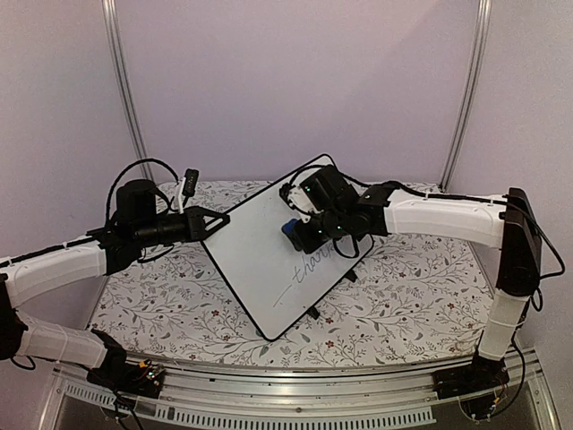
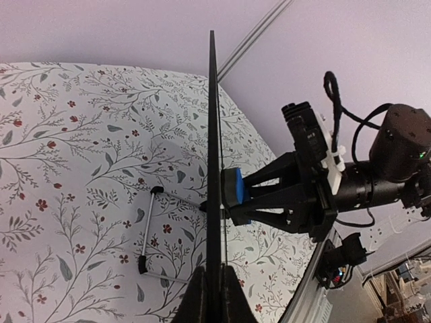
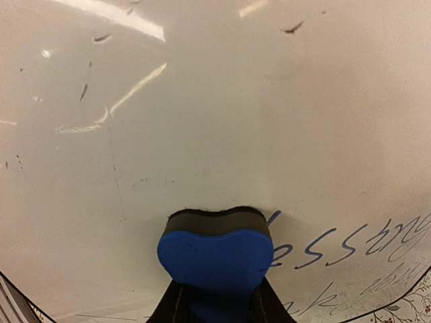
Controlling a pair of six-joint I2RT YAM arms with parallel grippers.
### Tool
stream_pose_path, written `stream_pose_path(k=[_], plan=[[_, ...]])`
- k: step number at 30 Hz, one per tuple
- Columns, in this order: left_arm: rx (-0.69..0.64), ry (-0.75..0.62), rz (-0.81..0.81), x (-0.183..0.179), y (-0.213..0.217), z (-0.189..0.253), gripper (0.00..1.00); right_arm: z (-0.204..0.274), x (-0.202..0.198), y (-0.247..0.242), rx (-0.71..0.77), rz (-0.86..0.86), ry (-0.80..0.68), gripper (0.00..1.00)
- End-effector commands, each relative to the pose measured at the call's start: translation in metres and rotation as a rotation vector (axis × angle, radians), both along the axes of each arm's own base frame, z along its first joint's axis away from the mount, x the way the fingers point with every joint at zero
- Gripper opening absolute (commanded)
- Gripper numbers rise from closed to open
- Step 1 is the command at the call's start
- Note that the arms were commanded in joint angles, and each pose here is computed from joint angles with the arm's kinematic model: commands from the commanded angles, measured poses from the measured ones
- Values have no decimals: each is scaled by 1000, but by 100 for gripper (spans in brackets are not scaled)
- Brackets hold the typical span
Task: Erase the whiteboard
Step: Erase the whiteboard on the whiteboard stand.
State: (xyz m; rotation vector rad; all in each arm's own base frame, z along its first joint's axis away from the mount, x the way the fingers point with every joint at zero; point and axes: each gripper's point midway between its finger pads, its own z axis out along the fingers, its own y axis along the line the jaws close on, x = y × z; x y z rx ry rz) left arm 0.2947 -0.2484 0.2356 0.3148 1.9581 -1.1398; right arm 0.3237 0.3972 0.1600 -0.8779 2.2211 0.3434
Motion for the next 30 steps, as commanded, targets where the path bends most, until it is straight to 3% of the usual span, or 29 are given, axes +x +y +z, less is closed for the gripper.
stream_pose_path(k=[1,8,18,23,30], plan=[[-62,-129,-127,-19,-16,40,0,18,18,22,21,33,-42,0],[-53,-129,-121,-18,-16,38,0,5,13,37,0,74,-26,0],[-56,-120,-127,-17,-17,36,0,-56,-26,-12,-55,13,95,0],[-58,-116,-131,-17,-18,35,0,-48,-30,-12,-25,12,97,0],[-56,-119,-126,-17,-17,35,0,-6,-5,21,11,41,13,0]])
